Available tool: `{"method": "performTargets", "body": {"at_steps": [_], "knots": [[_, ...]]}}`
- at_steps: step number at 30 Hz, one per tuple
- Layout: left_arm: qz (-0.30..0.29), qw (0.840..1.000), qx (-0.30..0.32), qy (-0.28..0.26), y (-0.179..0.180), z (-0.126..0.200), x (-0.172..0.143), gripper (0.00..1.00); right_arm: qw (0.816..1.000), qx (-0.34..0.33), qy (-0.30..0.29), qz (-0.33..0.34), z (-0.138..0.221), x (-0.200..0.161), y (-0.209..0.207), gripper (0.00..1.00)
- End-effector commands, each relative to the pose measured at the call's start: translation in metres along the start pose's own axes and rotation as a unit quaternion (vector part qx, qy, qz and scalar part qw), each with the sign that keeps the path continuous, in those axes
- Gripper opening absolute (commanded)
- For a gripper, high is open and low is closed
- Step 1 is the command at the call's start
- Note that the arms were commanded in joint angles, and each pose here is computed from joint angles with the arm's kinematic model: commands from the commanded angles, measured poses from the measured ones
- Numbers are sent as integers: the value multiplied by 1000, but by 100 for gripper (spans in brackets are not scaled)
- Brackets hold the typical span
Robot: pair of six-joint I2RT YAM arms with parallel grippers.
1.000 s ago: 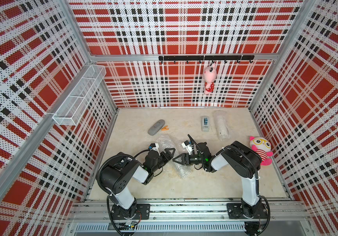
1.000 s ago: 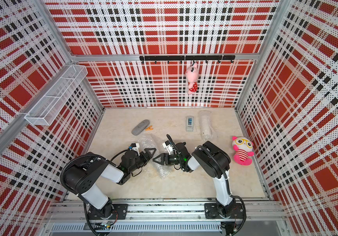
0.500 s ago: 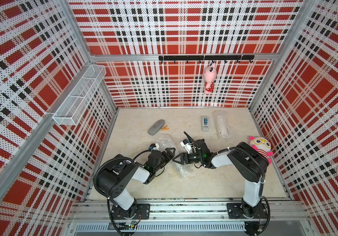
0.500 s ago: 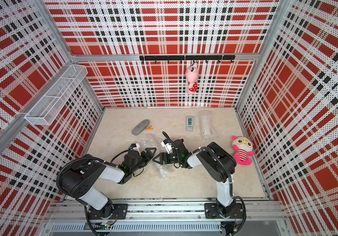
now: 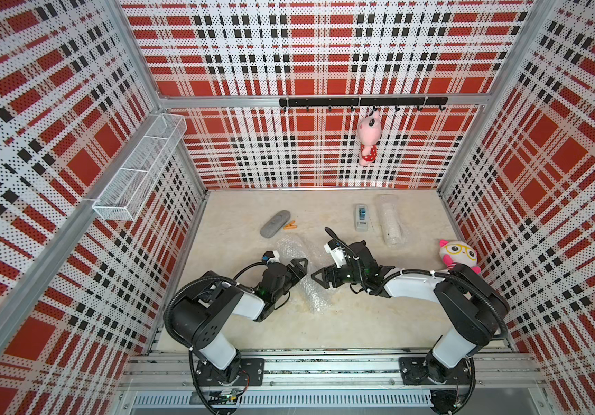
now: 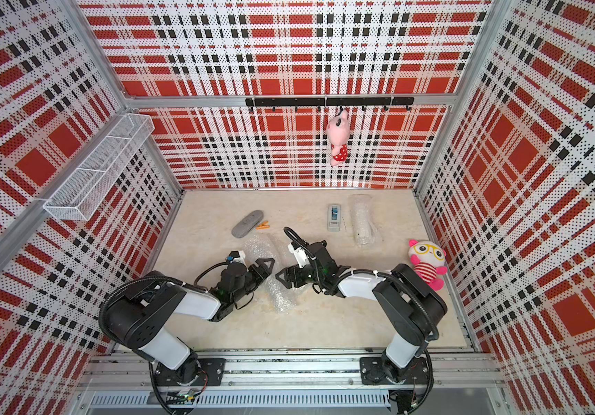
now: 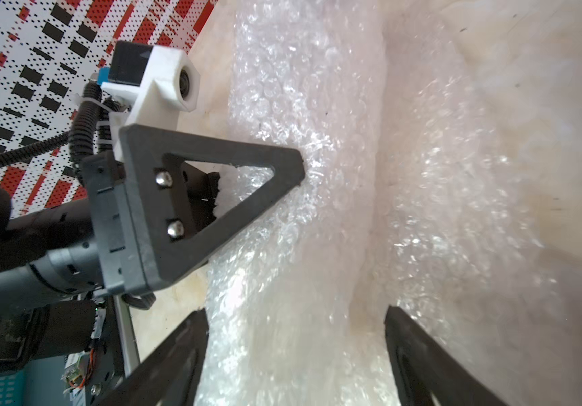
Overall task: Wrap vases in bubble wrap
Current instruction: Wrap the vase in bubble wrap.
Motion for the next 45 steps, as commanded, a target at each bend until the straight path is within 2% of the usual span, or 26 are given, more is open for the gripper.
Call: {"method": "performTargets", "body": {"at_steps": [1, 6, 11, 20, 34, 38, 41, 45], "knots": [[-34, 989, 130, 64, 46, 6, -29, 56, 997, -52, -37, 46, 14, 0, 9, 84], [-36, 988, 132, 65, 46, 6, -29, 56, 988, -82, -72, 108, 11, -17, 40, 89], [-36, 988, 132, 64, 46, 6, -29, 56, 982, -103, -79, 137, -6, -36, 53, 92], [-36, 989, 132, 63, 46, 7, -29, 56, 976, -125, -71, 163, -24, -48, 48, 93], [-36, 988, 132, 66, 45, 5, -29, 56, 974, -117, -50, 188, -64, -47, 50, 89], [-36, 988, 133, 66, 45, 5, -29, 56, 974, -119, -41, 189, -71, -51, 45, 79], [-33, 989, 132, 65, 45, 6, -28, 56, 975, -118, -40, 186, -71, -52, 44, 68], [-24, 990, 125, 62, 44, 7, -23, 62, 977, -111, -36, 180, -68, -53, 42, 55]]}}
Point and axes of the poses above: each gripper's point midway between its finger pads, its own z axis back along the fingers, its own y axis along the line the jaws close on, x = y × z, the point moved 9 cm from there along z, back along the fingers, and after that the axes turned 15 degrees about -z, right-handed, at the moved point
